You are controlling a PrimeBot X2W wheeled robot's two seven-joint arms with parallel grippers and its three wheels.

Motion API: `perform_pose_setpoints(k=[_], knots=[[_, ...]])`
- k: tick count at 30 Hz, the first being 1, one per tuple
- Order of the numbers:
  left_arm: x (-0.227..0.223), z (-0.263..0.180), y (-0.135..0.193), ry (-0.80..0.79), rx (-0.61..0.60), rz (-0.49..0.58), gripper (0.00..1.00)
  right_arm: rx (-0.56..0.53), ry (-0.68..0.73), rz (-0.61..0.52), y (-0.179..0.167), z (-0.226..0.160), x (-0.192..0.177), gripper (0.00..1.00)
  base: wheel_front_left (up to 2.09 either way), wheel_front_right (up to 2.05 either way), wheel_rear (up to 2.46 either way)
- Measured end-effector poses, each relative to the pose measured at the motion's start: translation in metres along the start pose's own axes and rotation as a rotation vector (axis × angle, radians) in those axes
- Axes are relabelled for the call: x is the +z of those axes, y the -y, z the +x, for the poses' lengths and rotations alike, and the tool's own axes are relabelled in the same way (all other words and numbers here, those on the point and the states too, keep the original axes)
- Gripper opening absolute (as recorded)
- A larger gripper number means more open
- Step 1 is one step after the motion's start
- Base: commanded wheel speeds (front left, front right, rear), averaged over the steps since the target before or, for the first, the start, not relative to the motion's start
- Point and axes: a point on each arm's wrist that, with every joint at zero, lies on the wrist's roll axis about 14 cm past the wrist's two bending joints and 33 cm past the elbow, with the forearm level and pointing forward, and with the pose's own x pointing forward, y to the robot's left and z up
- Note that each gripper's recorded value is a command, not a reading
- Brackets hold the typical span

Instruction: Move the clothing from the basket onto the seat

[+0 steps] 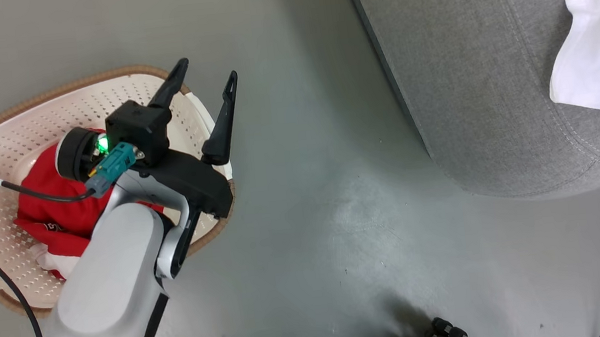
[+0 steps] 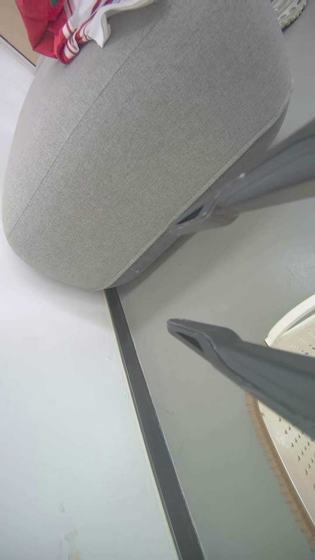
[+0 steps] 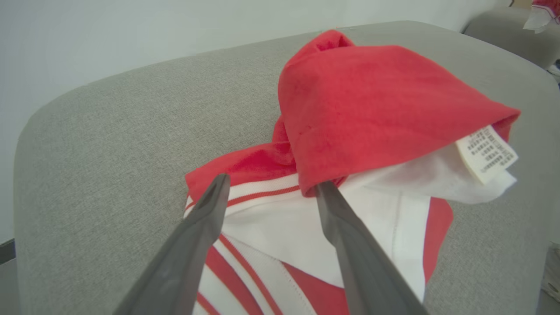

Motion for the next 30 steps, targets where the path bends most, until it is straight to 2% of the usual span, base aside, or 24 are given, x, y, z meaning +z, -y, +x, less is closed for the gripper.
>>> perform_pose_setpoints(k=[4, 10, 18, 25, 30], knots=[[0.008, -0.005, 0.004, 0.019, 0.009, -0.001, 1.0, 0.032, 0.019, -0.007, -0.006, -0.005, 0.008, 1.0, 0.0, 0.0, 0.0], [0.023, -0.018, 0.007, 0.052, 0.044, -0.015, 1.0, 0.141, 0.039, -0.002, -0.045, -0.024, 0.01, 1.0, 0.0, 0.0, 0.0], [0.047, -0.034, 0.011, 0.118, 0.084, -0.013, 1.0, 0.22, 0.098, -0.004, -0.06, -0.04, 0.032, 1.0, 0.0, 0.0, 0.0], [0.06, -0.063, 0.005, 0.152, 0.157, -0.006, 1.0, 0.298, 0.158, 0.02, -0.079, -0.059, 0.054, 1.0, 0.0, 0.0, 0.0], [0.074, -0.089, -0.01, 0.193, 0.248, -0.012, 1.0, 0.369, 0.175, 0.029, -0.1, -0.078, 0.056, 1.0, 0.0, 0.0, 0.0]])
